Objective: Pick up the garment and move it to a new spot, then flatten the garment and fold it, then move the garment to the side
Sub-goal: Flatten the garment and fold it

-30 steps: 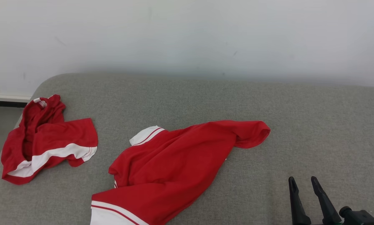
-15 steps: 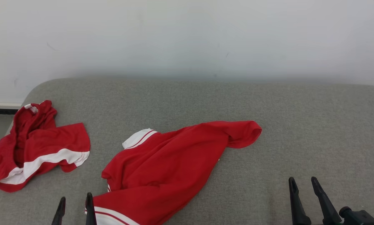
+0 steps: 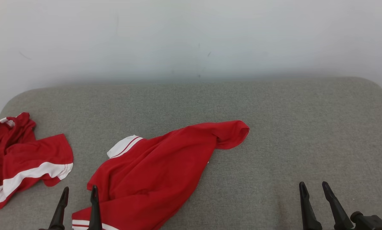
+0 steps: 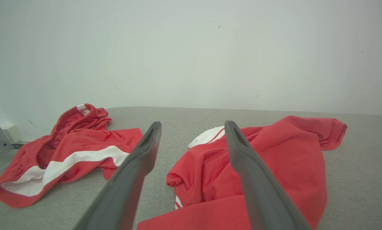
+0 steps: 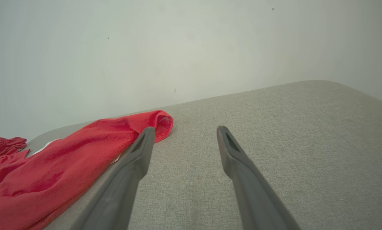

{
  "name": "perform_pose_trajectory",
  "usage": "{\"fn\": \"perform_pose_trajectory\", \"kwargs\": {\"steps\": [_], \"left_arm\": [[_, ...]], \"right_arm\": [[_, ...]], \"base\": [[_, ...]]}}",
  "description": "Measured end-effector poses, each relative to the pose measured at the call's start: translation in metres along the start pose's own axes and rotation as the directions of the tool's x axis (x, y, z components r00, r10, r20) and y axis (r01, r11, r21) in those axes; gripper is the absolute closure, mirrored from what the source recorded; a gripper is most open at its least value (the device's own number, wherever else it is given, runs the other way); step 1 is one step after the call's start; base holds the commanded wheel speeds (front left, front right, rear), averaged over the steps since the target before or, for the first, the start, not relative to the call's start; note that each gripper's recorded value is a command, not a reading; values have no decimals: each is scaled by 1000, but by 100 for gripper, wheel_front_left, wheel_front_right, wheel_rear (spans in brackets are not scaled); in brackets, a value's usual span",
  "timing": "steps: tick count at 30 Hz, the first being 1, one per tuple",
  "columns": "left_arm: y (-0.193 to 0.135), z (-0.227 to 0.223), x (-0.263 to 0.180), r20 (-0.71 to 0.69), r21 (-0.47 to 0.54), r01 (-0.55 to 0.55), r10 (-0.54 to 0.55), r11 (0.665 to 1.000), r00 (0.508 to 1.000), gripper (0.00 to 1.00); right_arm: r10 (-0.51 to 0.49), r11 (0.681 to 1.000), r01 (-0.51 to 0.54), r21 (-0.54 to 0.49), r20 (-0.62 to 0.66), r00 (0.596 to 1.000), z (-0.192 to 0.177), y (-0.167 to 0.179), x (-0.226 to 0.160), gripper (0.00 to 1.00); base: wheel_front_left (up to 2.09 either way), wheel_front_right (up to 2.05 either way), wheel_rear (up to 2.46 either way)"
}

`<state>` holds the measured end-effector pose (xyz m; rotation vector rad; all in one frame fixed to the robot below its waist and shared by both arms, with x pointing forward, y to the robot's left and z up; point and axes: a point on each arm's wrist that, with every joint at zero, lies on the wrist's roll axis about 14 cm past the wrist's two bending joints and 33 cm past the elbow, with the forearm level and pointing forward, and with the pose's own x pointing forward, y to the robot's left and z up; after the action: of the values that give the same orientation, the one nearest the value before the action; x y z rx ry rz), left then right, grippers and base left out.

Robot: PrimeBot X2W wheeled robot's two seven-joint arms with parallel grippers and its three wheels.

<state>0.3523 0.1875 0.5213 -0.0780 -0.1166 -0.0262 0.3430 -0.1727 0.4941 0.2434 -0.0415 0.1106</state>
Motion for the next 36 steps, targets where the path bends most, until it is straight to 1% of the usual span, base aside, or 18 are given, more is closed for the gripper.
{"fn": "perform_pose_trajectory", "kwargs": {"steps": [7, 11, 18, 26, 32, 36], "left_arm": [[5, 3, 0, 13, 3, -16, 16, 1000, 1000, 0], [7, 5, 1, 21, -1, -30, 30, 1000, 999, 0], [6, 5, 11, 30, -16, -35, 36, 999, 999, 0], [10, 2, 20, 24, -23, -58, 58, 998, 998, 0], [23, -4, 19, 3, -16, -99, 99, 995, 995, 0], [31, -7, 17, -7, -10, -123, 123, 992, 992, 0]], "right_arm": [[32, 999, -32, -28, -2, 999, 2, 1, 14, 0], [82, 995, -81, -55, 26, 996, 14, 11, 40, 0], [134, 983, -137, -120, -31, 991, 9, 15, 94, 0], [167, 970, -191, -148, -156, 973, -21, 26, 149, 0], [180, 964, -222, -143, -262, 948, -55, 36, 173, 0], [161, 966, -222, -135, -355, 921, -83, 35, 180, 0]], "base": [[0, 0, 0], [0, 0, 0], [0, 0, 0], [0, 0, 0], [0, 0, 0], [0, 0, 0]]}}
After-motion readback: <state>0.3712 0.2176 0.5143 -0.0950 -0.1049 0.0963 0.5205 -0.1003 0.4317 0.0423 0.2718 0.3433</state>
